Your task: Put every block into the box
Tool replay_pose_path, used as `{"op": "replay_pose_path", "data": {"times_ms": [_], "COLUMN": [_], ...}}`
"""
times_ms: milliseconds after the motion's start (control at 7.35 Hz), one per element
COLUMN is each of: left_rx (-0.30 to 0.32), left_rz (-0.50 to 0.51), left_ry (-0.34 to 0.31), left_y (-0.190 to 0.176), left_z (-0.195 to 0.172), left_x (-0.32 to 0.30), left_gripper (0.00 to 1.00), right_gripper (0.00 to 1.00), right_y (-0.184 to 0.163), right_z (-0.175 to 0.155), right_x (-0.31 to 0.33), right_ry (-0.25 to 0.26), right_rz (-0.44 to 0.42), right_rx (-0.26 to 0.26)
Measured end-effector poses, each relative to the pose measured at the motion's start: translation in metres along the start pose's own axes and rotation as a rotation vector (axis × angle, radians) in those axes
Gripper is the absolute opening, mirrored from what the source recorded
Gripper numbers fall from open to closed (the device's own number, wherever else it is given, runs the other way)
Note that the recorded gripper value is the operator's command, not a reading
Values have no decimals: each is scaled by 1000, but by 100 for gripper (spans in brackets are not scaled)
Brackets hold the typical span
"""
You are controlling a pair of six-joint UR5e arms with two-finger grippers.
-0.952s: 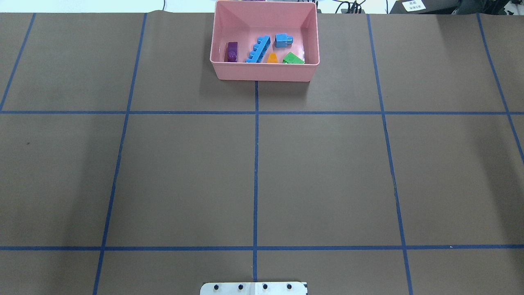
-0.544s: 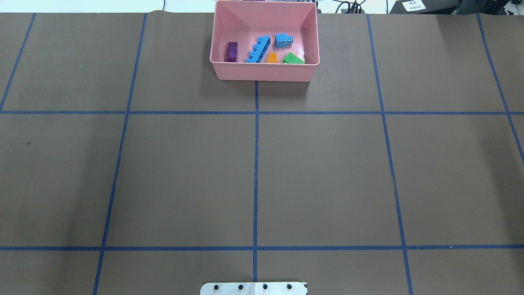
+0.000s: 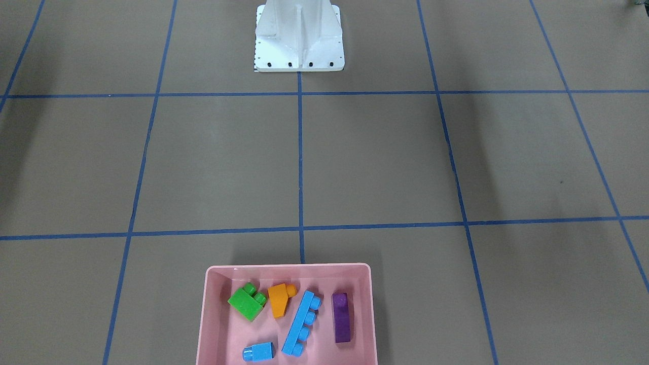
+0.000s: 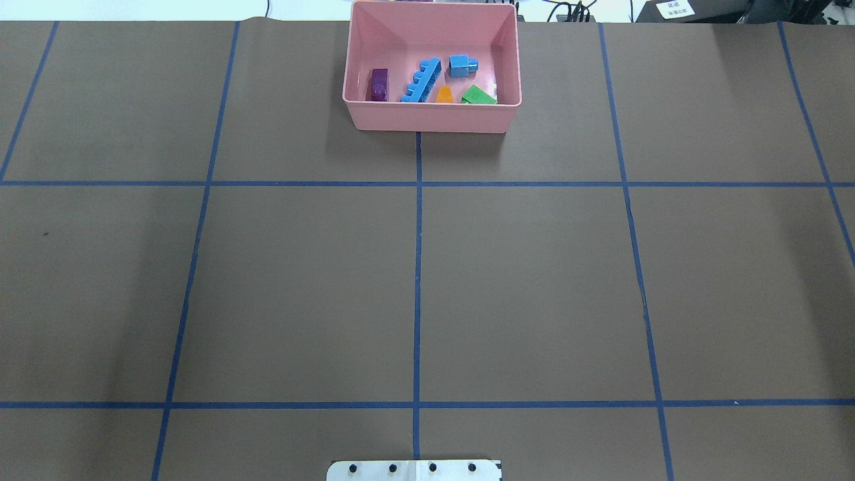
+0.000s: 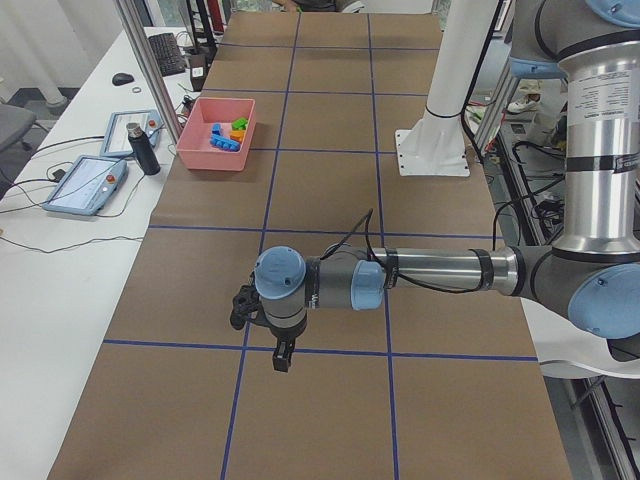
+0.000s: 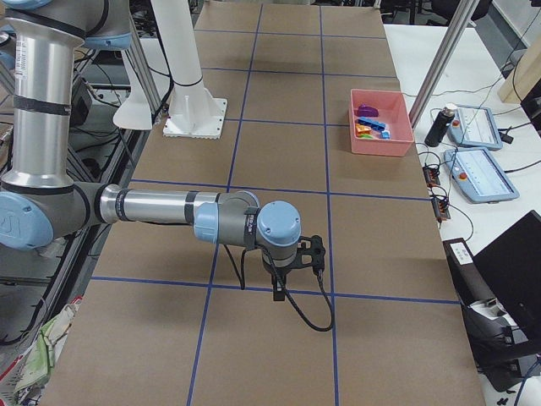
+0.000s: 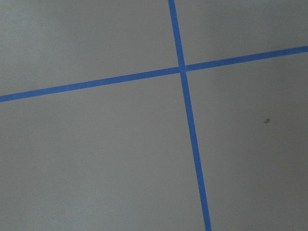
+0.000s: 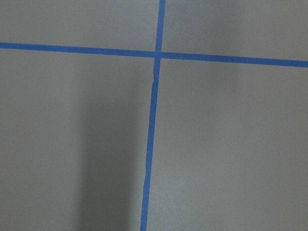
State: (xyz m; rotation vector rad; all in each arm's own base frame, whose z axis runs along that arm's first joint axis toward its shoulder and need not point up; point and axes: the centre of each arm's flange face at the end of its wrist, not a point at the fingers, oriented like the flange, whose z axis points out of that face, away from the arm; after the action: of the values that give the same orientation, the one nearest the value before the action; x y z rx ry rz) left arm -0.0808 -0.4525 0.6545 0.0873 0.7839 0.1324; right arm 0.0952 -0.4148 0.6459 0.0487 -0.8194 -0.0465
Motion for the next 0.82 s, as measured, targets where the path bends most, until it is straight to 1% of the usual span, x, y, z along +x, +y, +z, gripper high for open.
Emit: {"op": "replay_pose_path", "data": {"times_ms": [272, 408, 544, 680, 816], "left_rx": [-2, 0, 2, 4, 5], "left_rz": [-30, -76, -120, -143, -152], "left_ry": [0, 0, 0, 0, -1], "left_y": [1, 1, 1, 1, 0], "left_z": [1, 1, 0, 0, -1], "left_x": [-1, -1, 0, 0, 0], "left_gripper": [100, 100, 100, 100, 100], "right_gripper": [100, 100, 100, 100, 100], "right_y": [-1, -1, 0, 0, 0], "right_z": [-1, 0, 1, 1, 1], "right_x": [0, 1, 3, 3, 3], "right_ry": [2, 5, 7, 8, 9], "right_rz": [5, 32, 83, 131, 154], "right_rx": [1, -1, -2, -2, -2]}}
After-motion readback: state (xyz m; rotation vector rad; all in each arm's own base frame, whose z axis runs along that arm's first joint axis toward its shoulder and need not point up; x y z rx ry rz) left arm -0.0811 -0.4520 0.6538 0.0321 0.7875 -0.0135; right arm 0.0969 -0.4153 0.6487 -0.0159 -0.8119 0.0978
